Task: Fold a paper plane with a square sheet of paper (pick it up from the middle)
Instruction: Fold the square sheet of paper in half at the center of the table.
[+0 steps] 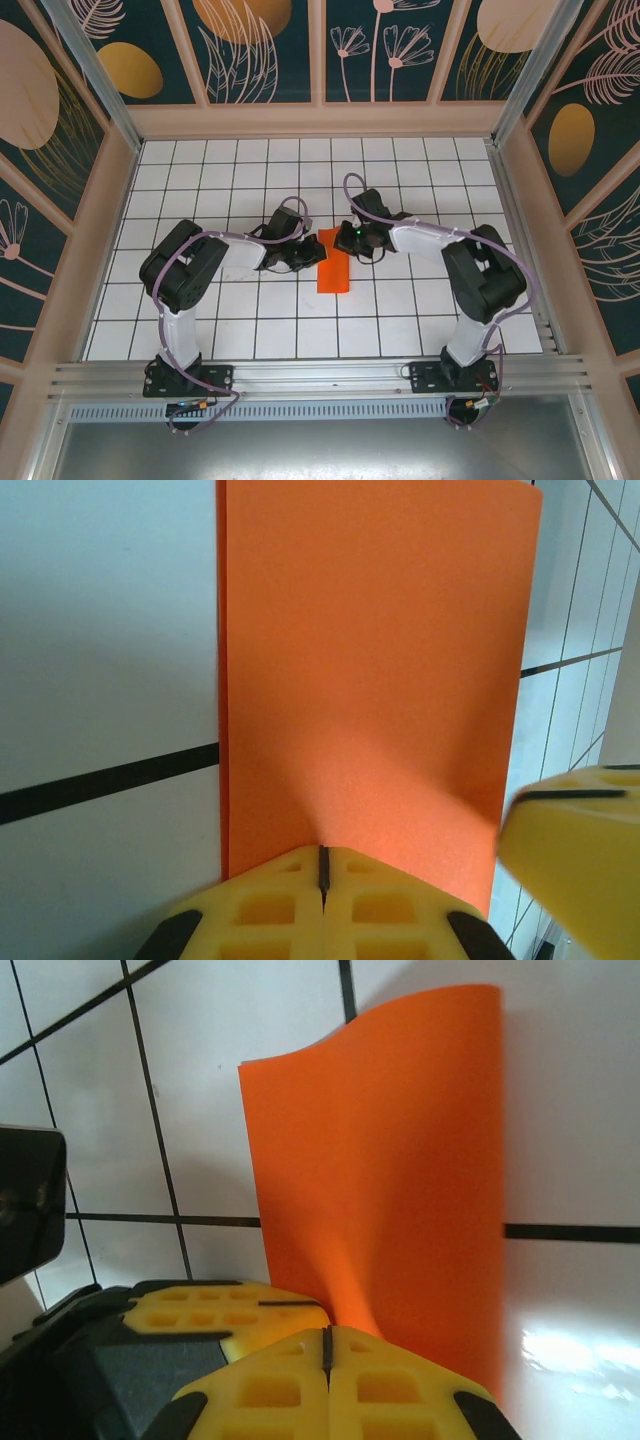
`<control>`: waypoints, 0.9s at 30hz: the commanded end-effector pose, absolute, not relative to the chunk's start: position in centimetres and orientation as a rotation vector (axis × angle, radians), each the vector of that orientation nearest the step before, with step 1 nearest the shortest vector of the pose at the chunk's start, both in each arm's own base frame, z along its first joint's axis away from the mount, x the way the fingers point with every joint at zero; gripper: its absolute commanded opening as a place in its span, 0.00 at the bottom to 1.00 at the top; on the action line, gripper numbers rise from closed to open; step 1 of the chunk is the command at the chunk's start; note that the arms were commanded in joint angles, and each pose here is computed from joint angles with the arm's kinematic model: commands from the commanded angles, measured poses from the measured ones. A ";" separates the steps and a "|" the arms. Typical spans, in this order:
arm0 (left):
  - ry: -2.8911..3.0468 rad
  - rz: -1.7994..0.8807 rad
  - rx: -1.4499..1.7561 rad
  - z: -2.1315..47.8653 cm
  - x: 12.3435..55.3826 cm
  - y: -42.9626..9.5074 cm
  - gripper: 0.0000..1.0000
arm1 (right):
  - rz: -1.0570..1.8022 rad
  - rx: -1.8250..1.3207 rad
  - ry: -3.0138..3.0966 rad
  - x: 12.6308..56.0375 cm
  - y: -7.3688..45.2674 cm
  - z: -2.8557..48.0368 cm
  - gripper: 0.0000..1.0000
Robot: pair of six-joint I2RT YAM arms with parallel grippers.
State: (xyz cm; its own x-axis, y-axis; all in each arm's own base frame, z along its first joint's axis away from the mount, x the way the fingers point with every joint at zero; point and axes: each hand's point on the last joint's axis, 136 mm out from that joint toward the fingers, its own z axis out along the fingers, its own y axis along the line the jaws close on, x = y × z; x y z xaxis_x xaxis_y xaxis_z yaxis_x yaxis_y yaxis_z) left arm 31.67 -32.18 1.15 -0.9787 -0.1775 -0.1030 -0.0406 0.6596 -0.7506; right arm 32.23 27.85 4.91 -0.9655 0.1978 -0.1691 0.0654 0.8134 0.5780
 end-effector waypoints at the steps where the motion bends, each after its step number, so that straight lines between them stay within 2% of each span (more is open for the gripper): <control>1: 2.977 -0.882 -0.336 -6.9 27.4 -27.5 0.00 | 0.913 0.181 2.803 32.3 29.5 4.4 0.00; 7: 3.000 -0.860 -0.365 -7.5 27.0 -27.2 0.00 | 0.837 0.183 2.884 31.6 29.1 1.9 0.00; 14: 3.024 -0.789 -0.433 -8.3 26.5 -26.2 0.00 | 0.726 0.169 2.944 30.5 26.2 -0.3 0.00; 27: 3.072 -0.647 -0.518 -9.8 24.9 -24.1 0.00 | 0.653 0.096 2.901 29.7 19.4 -0.6 0.00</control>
State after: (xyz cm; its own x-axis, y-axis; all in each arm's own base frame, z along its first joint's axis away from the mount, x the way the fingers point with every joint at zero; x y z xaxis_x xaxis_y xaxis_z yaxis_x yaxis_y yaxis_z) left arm 31.60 -31.85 0.62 -0.9722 -0.2243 -0.0669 -0.0997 0.6555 -0.7486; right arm 31.34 23.51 1.60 -0.9784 0.1079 -0.1765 -0.0063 0.8371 0.5471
